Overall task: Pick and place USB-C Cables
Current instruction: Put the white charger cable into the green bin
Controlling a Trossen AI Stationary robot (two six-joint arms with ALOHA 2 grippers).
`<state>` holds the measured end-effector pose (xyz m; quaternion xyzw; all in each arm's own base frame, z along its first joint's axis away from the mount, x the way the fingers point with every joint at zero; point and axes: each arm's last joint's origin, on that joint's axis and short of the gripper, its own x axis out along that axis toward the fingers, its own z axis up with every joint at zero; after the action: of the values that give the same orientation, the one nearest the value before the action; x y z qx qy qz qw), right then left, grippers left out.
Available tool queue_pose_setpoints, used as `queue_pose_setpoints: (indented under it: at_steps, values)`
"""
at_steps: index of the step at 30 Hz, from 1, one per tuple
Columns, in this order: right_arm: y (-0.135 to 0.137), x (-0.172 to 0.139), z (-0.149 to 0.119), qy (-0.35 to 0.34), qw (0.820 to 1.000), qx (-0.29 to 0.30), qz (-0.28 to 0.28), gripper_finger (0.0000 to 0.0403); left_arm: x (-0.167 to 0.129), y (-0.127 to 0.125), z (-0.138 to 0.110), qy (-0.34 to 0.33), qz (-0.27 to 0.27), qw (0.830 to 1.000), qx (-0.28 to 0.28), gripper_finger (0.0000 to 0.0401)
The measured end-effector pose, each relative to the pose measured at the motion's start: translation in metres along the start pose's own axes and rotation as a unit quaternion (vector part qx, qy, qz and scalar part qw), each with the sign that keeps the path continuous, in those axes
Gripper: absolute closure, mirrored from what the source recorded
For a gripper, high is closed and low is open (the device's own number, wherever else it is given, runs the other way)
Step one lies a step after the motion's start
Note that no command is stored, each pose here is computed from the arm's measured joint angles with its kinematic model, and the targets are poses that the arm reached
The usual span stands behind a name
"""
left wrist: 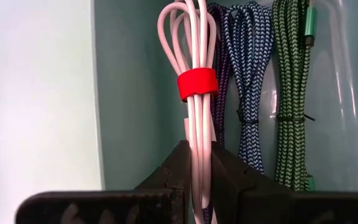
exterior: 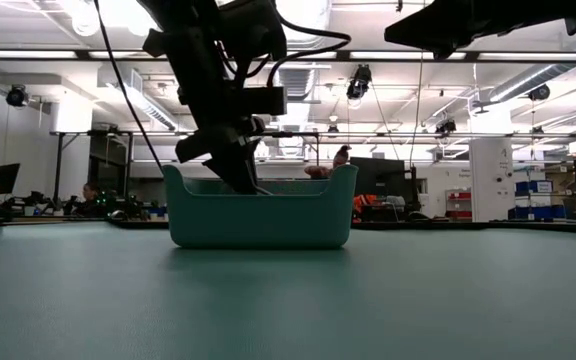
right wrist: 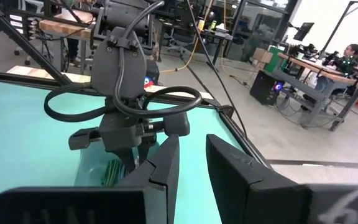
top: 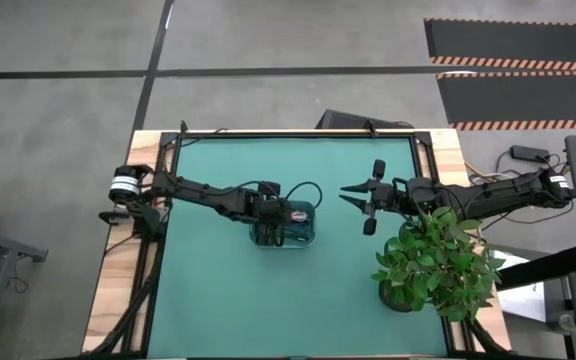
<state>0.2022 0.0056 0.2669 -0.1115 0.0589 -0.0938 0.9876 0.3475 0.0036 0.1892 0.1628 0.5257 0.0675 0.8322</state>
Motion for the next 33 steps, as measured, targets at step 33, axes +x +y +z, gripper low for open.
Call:
queue_pose_setpoints:
  at_steps: [33]
  values:
    - [0.0002,0.0001,-0.0013,0.007,1.000,0.001,0.001,0.0330,0.0000,0.0006,0.0020,-0.010,0.002,1.000,-0.007,0.0356]
